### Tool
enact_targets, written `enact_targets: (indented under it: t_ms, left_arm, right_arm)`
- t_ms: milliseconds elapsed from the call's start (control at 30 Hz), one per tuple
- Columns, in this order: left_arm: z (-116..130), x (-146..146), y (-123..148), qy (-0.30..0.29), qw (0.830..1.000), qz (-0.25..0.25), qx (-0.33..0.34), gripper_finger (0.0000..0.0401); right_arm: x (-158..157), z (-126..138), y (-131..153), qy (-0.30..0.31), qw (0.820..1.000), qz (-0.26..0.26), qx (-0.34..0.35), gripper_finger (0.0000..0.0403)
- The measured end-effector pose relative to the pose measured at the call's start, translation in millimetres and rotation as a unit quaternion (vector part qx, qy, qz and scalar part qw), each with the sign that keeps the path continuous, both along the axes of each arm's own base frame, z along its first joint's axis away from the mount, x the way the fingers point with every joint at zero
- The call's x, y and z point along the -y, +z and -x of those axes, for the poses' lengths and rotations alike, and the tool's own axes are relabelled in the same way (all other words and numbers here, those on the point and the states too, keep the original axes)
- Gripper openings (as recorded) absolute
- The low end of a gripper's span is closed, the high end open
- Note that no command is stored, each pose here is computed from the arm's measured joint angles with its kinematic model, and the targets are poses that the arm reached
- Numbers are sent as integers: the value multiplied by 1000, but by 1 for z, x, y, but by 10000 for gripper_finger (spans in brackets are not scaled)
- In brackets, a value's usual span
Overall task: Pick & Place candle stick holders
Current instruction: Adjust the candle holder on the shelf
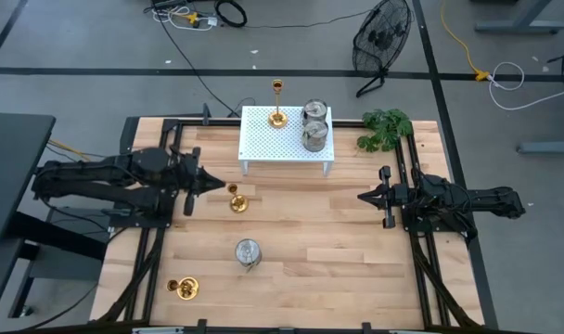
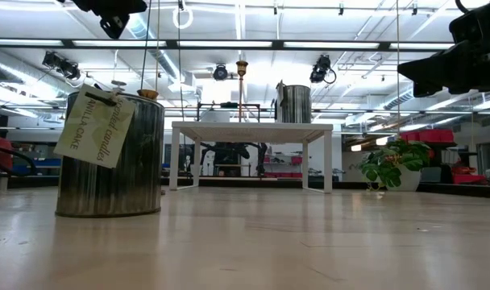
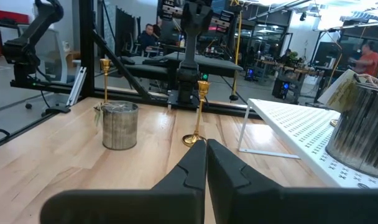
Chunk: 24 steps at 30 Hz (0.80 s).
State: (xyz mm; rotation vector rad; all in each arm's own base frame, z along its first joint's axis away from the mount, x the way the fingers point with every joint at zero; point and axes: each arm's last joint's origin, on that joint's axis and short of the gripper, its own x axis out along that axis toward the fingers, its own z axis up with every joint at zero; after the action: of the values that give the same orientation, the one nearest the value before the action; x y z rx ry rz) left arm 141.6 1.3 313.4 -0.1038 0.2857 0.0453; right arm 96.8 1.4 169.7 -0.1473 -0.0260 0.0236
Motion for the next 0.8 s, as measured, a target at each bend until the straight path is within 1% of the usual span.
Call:
enact_targets:
  t_ms: [133, 233, 333, 467, 700, 800]
  left_arm:
    - [0, -6, 2, 19, 1000, 0, 11, 3]
    - [-1, -11, 4, 38, 999, -12, 23, 6]
    - [-1, -17, 8, 86, 996, -4, 40, 8]
    - [1, -27, 8, 135, 990, -15, 40, 7]
    - [3, -40, 16, 176, 980, -52, 74, 9]
    - [4, -45, 17, 191, 977, -56, 78, 8]
  right_arm:
    - [0, 0, 0, 0, 1000, 0, 0, 17]
    - [0, 0, 0, 0, 1000, 0, 0, 17]
    - [0, 0, 0, 0, 1000, 0, 0, 17]
    - [0, 0, 0, 0, 1000, 0, 0, 17]
    - [0, 0, 0, 0, 1000, 0, 0, 17]
    - [0, 0, 0, 0, 1000, 0, 0, 17]
